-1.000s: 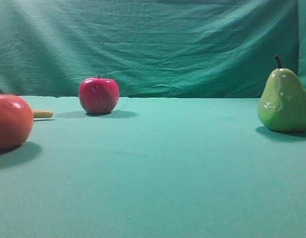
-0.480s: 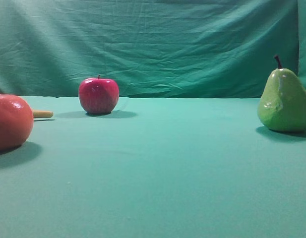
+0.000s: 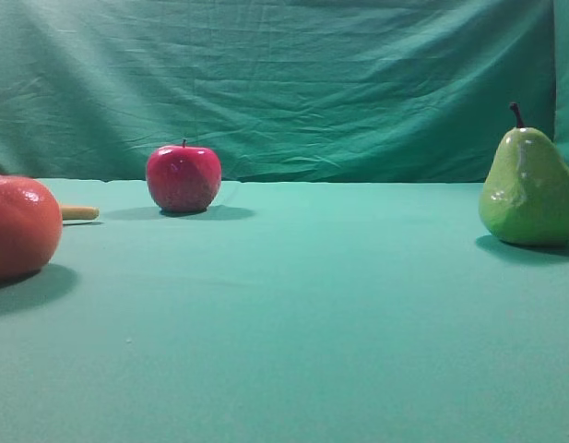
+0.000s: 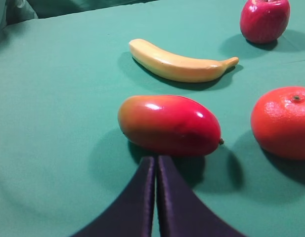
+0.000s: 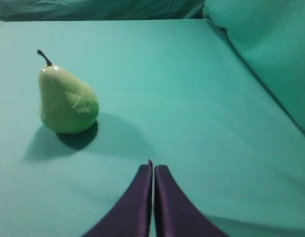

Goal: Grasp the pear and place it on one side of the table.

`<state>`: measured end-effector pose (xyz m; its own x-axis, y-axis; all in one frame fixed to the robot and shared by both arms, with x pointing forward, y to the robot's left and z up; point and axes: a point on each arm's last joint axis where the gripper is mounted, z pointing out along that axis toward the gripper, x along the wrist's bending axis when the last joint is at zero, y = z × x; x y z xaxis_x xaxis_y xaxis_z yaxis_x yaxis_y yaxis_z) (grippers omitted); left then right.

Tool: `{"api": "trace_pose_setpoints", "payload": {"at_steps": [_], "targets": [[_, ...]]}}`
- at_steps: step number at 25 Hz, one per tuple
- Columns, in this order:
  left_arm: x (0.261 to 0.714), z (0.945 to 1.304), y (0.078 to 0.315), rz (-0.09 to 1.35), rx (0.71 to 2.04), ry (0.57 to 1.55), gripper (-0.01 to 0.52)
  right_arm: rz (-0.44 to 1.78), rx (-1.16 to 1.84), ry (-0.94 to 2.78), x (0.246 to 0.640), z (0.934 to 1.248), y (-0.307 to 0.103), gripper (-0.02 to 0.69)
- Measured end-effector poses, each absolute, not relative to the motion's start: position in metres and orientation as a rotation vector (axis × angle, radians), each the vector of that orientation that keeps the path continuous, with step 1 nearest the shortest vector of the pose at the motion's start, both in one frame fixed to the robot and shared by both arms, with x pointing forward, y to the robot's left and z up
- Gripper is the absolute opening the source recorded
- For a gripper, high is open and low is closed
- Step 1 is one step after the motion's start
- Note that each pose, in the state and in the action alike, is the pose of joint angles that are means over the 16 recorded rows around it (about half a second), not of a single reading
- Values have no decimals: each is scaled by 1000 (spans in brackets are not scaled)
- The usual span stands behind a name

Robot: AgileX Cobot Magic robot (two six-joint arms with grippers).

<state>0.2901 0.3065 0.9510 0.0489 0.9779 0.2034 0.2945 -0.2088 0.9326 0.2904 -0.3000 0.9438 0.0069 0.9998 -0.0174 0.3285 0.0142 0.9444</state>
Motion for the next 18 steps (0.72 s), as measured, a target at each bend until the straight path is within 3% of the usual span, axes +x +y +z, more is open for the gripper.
{"api": "trace_pose_setpoints", "payload": {"at_steps": [18], "targets": [[290,951,306,1192,1602,1310,0,1017,1443,1449,290,944,-300,0]]}}
